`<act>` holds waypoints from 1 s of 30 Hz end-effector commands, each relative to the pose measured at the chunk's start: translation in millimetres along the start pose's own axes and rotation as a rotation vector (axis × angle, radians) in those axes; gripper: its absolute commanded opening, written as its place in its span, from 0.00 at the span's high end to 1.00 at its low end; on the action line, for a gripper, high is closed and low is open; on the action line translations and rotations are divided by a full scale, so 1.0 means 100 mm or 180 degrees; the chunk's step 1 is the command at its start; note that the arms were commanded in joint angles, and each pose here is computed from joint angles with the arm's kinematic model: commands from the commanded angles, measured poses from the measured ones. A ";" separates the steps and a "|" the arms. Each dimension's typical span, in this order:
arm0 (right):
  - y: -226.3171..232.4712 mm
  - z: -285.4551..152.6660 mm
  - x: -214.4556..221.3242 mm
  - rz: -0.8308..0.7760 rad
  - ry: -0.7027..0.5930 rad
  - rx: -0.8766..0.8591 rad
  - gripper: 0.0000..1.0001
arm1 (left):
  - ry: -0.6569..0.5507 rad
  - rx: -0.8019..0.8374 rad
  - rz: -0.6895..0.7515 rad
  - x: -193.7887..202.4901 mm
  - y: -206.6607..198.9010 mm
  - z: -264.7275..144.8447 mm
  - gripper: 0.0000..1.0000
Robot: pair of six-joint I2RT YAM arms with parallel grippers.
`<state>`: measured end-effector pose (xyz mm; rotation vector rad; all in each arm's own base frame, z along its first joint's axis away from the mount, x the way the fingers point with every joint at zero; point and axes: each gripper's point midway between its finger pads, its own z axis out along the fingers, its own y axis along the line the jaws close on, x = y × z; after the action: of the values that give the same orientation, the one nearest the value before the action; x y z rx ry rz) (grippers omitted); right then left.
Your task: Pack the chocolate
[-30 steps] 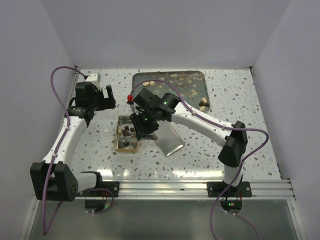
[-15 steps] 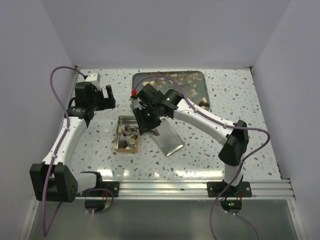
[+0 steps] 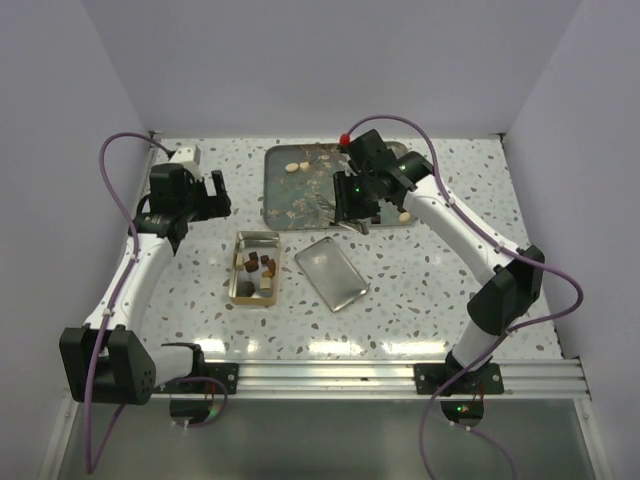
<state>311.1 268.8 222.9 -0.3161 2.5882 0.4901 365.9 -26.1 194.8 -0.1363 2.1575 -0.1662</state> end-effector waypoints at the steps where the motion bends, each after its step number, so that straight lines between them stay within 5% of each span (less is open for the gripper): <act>1: -0.15 0.01 0.00 -0.0055 -0.0078 0.0122 0.63 | -0.0161 0.0033 -0.0012 -0.13 -0.01 -0.06 0.00; 30: -0.57 0.44 0.16 0.0110 0.0078 0.0481 0.58 | -0.0161 0.0033 -0.0017 -0.12 -0.01 -0.06 0.00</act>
<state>322.3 232.1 166.8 -0.2382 2.6650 0.3154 365.8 -25.8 195.0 -0.1371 2.1567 -0.1659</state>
